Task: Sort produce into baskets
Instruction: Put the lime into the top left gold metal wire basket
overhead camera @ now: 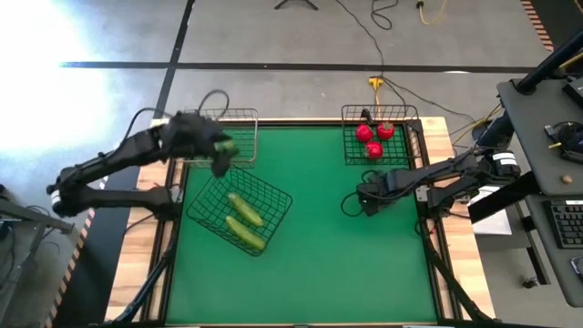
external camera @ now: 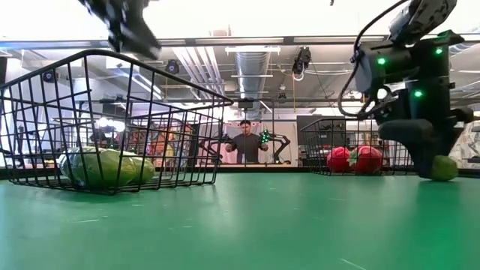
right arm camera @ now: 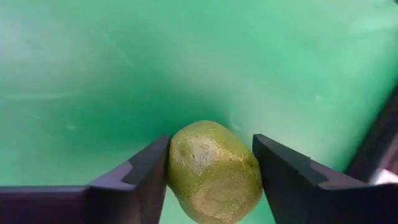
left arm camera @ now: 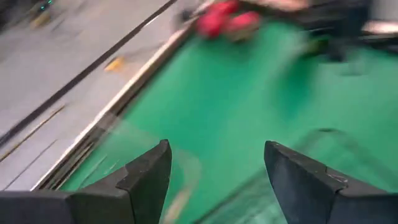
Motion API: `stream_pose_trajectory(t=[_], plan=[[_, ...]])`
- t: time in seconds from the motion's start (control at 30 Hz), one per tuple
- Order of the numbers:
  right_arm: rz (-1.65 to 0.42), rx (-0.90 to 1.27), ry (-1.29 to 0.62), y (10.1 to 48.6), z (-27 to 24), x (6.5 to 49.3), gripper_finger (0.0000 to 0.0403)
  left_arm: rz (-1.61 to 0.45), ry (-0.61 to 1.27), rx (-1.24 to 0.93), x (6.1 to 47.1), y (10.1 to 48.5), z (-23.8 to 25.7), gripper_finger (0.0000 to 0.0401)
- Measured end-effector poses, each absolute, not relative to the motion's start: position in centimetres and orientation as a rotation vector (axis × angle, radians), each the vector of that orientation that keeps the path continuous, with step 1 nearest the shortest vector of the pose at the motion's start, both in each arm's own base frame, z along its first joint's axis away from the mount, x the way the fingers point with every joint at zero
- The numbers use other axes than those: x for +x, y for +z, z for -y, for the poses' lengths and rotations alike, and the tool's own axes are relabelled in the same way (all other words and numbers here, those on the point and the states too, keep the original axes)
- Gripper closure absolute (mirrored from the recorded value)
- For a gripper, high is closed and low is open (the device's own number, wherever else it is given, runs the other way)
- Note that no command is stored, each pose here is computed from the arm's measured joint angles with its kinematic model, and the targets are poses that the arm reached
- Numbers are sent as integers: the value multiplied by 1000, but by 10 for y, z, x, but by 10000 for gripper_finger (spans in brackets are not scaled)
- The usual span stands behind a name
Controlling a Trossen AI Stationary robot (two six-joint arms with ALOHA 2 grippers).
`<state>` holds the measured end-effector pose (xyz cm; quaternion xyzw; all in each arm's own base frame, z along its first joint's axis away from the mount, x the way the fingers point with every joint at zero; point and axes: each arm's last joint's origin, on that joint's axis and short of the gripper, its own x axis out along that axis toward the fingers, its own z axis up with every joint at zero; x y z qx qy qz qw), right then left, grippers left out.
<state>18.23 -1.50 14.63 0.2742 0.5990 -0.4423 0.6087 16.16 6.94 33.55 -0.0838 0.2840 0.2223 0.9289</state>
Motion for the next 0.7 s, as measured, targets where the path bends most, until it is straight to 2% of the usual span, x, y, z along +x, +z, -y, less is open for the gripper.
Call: stream_pose_trajectory(t=[0.13, 0.3, 0.5, 0.7], plan=[[-1350, 655, -959, 146, 12, 188, 221, -501, 222, -98, 172, 336, -29, 162], [-1257, 653, -814, 156, -8, 207, 225, -444, -8, -70, 181, 333, 19, 162], [-1033, 672, -562, 164, -51, 235, 226, -441, -55, -40, 185, 326, 71, 162], [-890, 673, -402, 150, -104, 249, 226, -492, -39, -80, 186, 306, 121, 162]])
